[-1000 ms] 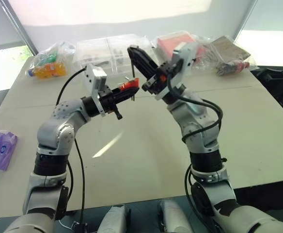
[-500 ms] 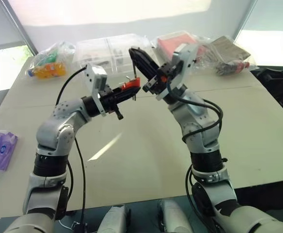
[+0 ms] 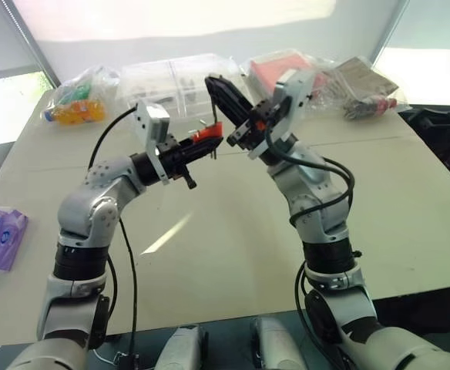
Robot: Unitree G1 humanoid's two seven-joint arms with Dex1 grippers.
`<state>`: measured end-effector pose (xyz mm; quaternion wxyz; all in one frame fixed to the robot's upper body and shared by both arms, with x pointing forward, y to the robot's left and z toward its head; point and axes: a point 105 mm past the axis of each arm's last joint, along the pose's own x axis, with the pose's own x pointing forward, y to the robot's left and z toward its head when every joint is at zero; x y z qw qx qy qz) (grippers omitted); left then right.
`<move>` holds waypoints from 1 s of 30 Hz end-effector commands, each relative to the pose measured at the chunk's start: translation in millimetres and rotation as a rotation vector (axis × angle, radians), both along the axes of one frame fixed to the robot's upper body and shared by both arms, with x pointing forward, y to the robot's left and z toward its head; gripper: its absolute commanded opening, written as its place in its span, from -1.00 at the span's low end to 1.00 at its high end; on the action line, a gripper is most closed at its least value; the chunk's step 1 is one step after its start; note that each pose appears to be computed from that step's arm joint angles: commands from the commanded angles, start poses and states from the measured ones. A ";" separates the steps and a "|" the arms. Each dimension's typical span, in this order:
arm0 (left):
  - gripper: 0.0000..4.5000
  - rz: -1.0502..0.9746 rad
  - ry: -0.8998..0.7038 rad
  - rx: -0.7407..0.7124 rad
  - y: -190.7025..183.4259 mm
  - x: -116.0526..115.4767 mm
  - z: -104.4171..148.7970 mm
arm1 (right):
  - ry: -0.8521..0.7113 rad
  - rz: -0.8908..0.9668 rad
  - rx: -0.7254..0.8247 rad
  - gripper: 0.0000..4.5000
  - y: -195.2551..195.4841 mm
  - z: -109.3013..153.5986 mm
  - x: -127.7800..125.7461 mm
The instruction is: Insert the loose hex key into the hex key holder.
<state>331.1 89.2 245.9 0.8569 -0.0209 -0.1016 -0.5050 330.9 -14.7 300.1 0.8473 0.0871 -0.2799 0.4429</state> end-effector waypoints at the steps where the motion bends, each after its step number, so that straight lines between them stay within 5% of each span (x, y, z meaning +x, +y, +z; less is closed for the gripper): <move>1: -0.97 -0.009 -0.071 -0.020 1.2 -6.5 18.8 | -0.045 -0.003 0.024 -0.97 -2.5 9.8 -5.1; 30: -0.97 0.018 -0.082 -0.037 5.9 -1.0 22.5 | -0.048 -0.018 0.022 -0.97 -4.8 9.6 -5.3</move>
